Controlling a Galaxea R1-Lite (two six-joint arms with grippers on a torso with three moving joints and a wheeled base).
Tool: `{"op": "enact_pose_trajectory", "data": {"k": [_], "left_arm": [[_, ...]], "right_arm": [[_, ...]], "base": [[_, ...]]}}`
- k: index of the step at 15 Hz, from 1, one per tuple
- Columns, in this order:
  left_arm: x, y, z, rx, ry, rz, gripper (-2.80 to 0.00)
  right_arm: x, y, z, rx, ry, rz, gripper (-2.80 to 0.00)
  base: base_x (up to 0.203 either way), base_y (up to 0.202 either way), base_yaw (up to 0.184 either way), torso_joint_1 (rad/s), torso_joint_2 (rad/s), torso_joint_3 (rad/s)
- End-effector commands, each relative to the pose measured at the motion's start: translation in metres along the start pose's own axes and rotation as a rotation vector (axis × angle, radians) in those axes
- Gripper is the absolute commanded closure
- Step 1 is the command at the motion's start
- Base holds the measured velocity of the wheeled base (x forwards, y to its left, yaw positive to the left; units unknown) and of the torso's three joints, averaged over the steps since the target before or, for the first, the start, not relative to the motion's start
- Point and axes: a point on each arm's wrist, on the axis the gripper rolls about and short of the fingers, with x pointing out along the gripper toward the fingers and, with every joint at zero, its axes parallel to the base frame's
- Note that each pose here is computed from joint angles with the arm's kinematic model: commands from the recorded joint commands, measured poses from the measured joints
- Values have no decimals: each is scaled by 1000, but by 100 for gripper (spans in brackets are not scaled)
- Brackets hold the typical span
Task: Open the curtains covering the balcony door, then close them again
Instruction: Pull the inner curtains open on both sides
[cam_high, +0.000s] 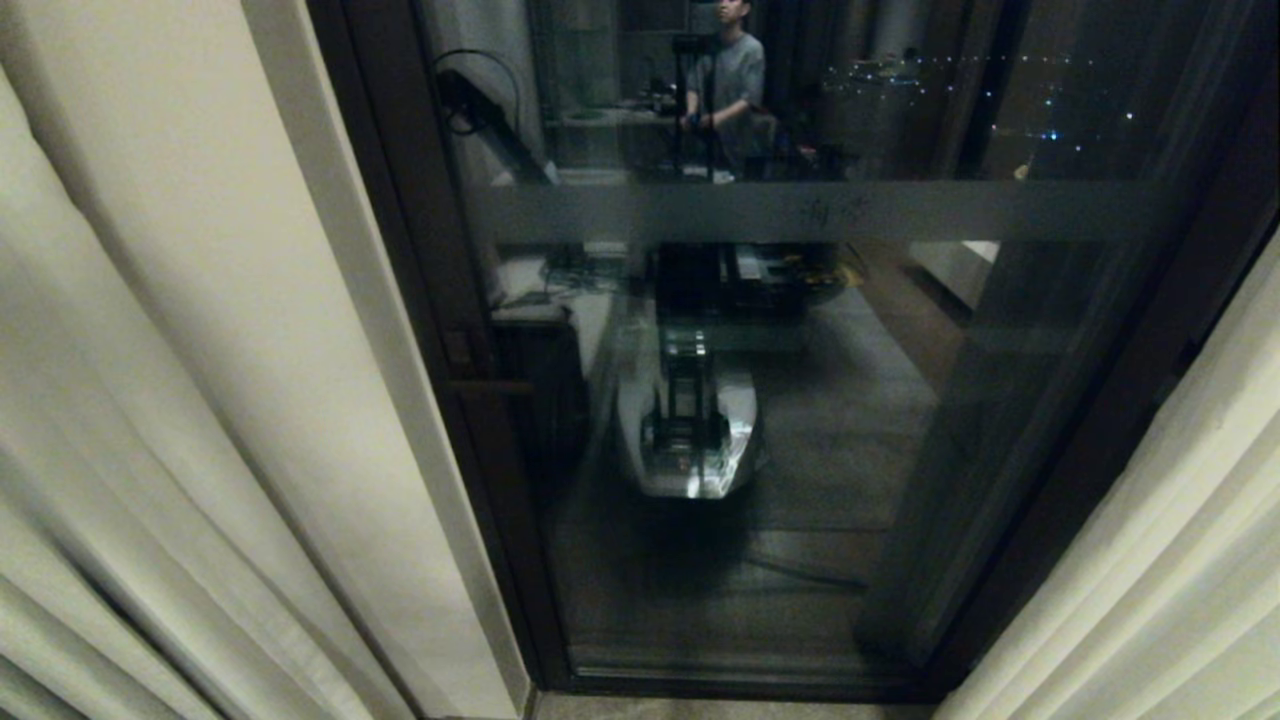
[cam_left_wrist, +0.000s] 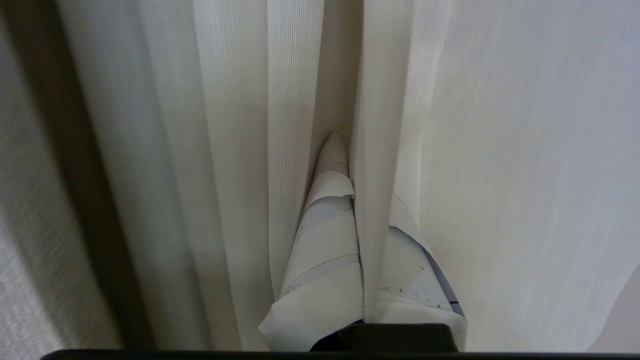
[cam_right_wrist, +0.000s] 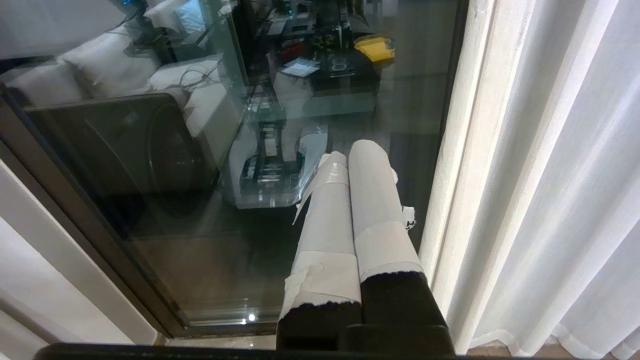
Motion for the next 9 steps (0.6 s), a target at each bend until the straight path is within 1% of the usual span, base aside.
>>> {"op": "enact_pose_trajectory", "data": {"k": [1, 4, 9], "left_arm": [[0, 6, -7, -1, 10, 8, 0], [-1, 6, -2, 4, 1, 6, 0], [-3, -5, 14, 9, -25, -12, 0]], "right_arm": [[0, 0, 0, 1, -1, 0, 0], [0, 0, 0, 1, -1, 1, 0], [0, 0, 0, 1, -1, 0, 0]], "base": [[0, 0, 0, 0, 0, 0], [0, 0, 0, 0, 0, 0], [0, 0, 0, 0, 0, 0]]}}
